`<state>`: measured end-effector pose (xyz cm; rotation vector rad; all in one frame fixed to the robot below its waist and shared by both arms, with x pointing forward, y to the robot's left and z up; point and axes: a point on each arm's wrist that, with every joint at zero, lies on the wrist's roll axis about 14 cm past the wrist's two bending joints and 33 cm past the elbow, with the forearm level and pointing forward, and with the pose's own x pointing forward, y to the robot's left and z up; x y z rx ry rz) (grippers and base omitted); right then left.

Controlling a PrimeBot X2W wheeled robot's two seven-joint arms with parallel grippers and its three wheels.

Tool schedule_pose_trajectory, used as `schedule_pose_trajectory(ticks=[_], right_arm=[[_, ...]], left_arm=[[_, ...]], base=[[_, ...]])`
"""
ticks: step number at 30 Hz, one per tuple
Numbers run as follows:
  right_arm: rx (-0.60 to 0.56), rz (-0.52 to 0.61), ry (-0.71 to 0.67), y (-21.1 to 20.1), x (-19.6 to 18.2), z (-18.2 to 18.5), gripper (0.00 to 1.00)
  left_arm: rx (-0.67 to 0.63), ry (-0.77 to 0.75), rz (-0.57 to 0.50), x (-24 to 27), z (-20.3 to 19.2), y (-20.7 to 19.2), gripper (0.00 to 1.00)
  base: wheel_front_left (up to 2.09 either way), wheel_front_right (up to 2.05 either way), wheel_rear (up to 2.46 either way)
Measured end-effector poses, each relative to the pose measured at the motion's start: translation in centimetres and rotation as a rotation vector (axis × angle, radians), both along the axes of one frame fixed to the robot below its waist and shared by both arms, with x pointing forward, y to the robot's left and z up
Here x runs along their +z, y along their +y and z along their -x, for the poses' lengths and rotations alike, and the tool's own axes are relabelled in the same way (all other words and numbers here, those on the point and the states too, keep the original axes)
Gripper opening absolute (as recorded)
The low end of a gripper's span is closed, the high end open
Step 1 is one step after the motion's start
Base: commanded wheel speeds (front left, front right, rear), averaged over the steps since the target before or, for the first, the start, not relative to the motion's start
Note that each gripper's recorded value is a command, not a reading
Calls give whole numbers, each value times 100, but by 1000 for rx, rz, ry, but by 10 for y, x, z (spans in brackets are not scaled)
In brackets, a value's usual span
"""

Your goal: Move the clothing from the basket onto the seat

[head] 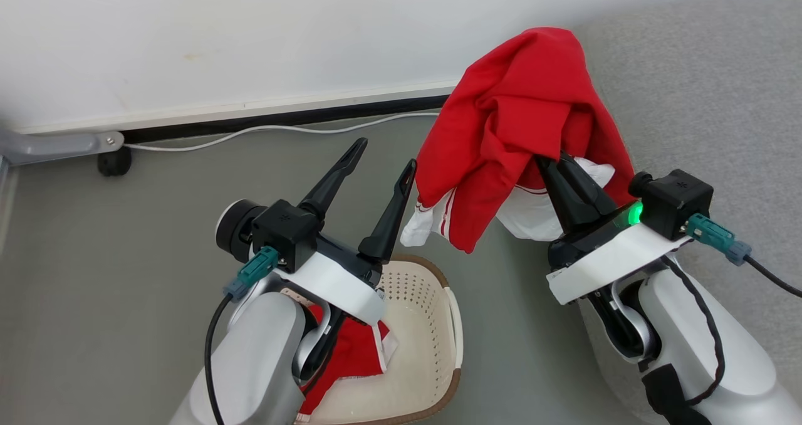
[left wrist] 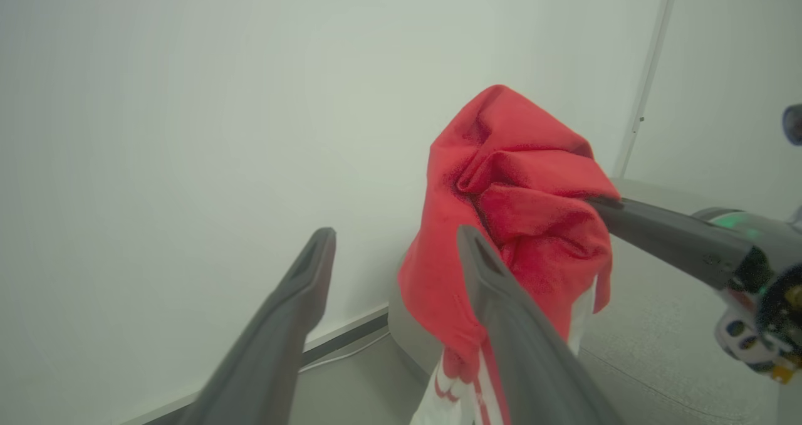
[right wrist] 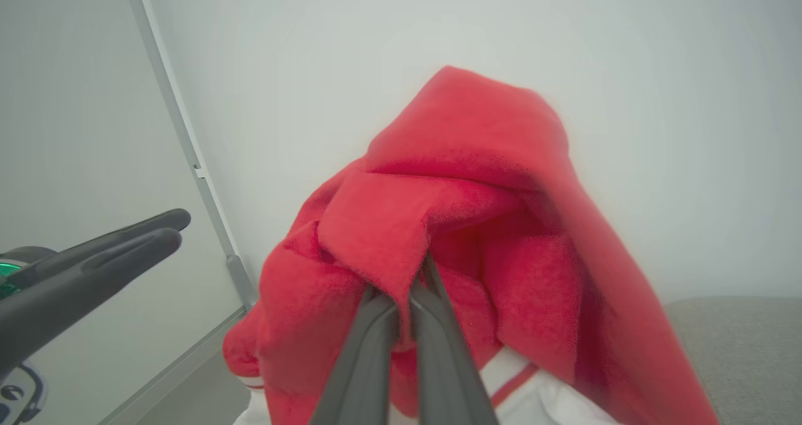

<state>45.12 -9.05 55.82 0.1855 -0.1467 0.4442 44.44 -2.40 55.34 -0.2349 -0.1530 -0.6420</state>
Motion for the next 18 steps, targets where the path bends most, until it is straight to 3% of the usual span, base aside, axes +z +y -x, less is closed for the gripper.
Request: schedule_pose_trajectory(ticks=[18], right_arm=[[-272,-26,-55,-93,24,31,0]], left_arm=[[-205,-11,-3,-2,20,-72,100]], base=[[0,0,0]])
